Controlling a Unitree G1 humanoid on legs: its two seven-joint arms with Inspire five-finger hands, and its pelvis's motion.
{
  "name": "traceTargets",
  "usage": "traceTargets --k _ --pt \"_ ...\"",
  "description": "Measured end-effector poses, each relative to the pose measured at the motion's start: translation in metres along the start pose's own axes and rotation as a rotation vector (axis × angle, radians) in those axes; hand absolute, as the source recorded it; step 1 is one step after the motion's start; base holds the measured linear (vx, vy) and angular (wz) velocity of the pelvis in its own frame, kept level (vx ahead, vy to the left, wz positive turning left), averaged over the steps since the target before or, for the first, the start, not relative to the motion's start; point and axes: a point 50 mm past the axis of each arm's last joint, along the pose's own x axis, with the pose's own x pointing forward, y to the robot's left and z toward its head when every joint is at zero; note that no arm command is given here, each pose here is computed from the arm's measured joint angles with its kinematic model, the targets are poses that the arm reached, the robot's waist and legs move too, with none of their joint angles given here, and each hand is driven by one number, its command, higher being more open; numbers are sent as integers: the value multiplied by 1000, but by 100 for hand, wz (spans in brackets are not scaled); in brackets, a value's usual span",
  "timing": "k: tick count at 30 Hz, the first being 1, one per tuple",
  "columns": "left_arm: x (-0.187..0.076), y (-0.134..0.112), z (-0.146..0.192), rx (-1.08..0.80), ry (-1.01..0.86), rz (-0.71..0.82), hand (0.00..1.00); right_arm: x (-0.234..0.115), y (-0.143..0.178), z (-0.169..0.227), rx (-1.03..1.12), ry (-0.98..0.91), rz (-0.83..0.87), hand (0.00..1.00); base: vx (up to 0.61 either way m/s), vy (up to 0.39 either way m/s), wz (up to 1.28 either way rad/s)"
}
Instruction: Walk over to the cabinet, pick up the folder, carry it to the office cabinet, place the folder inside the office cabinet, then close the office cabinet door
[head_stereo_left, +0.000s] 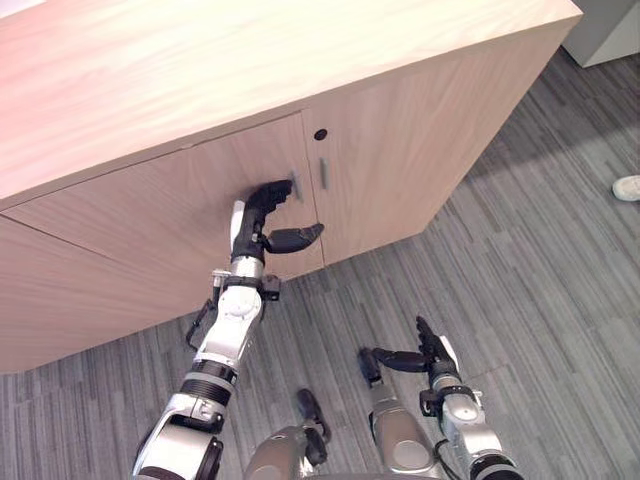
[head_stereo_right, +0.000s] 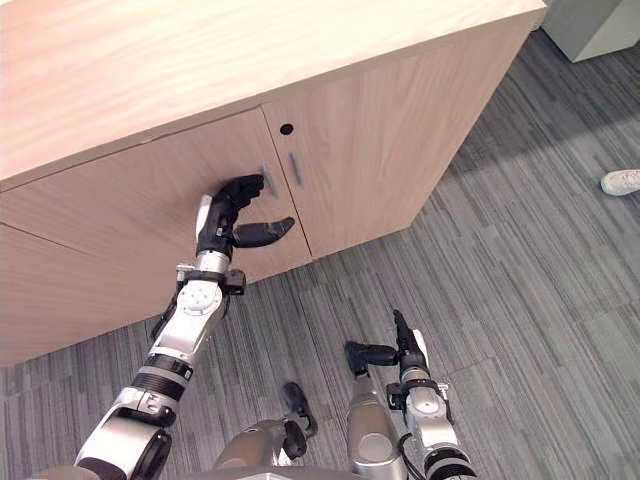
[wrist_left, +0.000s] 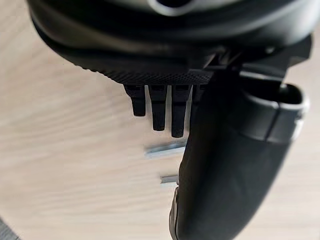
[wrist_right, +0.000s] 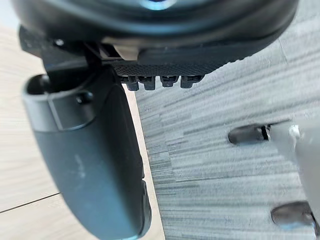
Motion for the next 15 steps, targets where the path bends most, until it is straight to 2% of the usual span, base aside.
traceTargets --k 4,5,12,14,15 --pt "-31 0 -14 -27 34 -35 100 -7 -12 -15 38 53 -54 100 59 -33 8" --pt "-52 2 -30 -42 92 -43 100 -9 -19 -18 52 65 -82 100 93 -50 9" --pt "-146 13 -98 -172 453 -56 100 -12 -39 -20 84 66 -169 100 42 -21 10" --pt "-179 24 -124 -190 608 7 100 -16 -43 -26 87 83 -186 100 -21 9 18" --pt "-188 28 -130 -192 646 33 100 -16 -43 -26 80 83 -187 100 -17 5 22"
